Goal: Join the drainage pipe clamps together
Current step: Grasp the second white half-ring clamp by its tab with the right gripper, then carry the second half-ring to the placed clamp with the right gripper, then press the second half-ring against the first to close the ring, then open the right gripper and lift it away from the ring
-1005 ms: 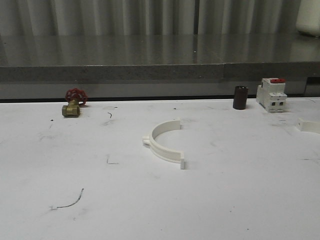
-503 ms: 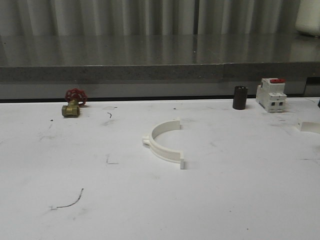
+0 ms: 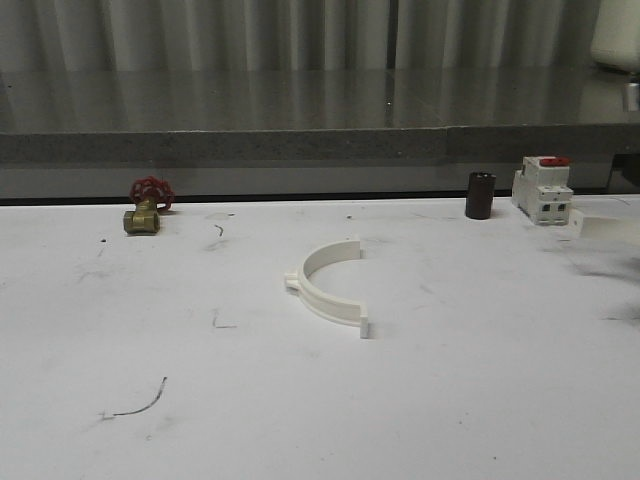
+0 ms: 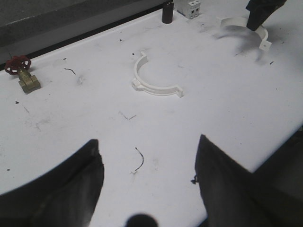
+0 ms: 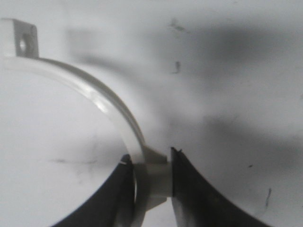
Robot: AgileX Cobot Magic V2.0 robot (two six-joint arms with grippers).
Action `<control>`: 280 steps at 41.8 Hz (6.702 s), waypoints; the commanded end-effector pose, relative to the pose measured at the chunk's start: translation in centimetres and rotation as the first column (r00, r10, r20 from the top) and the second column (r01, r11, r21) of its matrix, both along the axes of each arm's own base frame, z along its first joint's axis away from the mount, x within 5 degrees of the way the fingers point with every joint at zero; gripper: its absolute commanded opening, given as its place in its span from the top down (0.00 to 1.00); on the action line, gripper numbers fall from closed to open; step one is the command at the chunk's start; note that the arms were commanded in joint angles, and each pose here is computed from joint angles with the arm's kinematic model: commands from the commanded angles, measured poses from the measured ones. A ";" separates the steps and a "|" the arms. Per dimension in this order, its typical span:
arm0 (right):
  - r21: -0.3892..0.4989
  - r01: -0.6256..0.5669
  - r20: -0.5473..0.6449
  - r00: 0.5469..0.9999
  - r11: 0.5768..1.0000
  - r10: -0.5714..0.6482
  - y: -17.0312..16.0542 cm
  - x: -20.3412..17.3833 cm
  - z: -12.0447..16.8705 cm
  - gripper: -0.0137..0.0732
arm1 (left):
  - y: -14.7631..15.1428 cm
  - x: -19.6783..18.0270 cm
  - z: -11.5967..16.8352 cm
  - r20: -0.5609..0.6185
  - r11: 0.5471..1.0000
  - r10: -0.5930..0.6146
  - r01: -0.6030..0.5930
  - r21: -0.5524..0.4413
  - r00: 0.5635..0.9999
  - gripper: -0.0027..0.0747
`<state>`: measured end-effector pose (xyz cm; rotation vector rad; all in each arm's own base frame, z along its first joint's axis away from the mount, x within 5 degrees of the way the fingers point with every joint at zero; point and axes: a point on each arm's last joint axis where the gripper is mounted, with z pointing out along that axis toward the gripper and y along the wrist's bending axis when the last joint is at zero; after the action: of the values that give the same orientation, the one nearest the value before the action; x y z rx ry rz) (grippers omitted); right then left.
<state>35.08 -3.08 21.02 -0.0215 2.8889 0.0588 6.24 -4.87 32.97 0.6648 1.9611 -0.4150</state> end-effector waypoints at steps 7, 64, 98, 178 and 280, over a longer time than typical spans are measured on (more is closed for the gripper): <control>-0.011 -0.120 0.171 0.978 0.993 0.121 4.1 -1.8 6.6 0.62 | -0.1 0.2 1.4 0.071 0.998 0.005 -0.001 -0.060 0.997 0.42; 0.047 0.152 0.098 0.983 0.987 -0.156 18.3 2.8 4.2 0.61 | -0.1 0.2 1.4 0.071 0.998 0.005 -0.001 -0.060 0.997 0.42; 0.086 0.152 0.084 0.984 0.985 -0.159 19.5 4.5 0.3 0.61 | -0.1 0.2 1.4 0.071 0.998 0.005 -0.001 -0.060 0.997 0.42; 0.047 0.108 0.096 0.989 0.993 -0.112 20.3 4.7 -1.2 0.61 | -0.1 0.2 1.4 0.071 0.998 0.005 -0.001 -0.060 0.997 0.42; 0.024 -0.217 0.611 0.776 0.976 0.157 11.3 -13.0 13.6 0.52 | -0.1 0.2 1.4 0.071 0.998 0.005 -0.001 -0.060 0.997 0.42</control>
<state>23.74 9.19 32.72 -0.3258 2.3604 0.1670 6.24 -4.87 32.97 0.6648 1.9611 -0.4150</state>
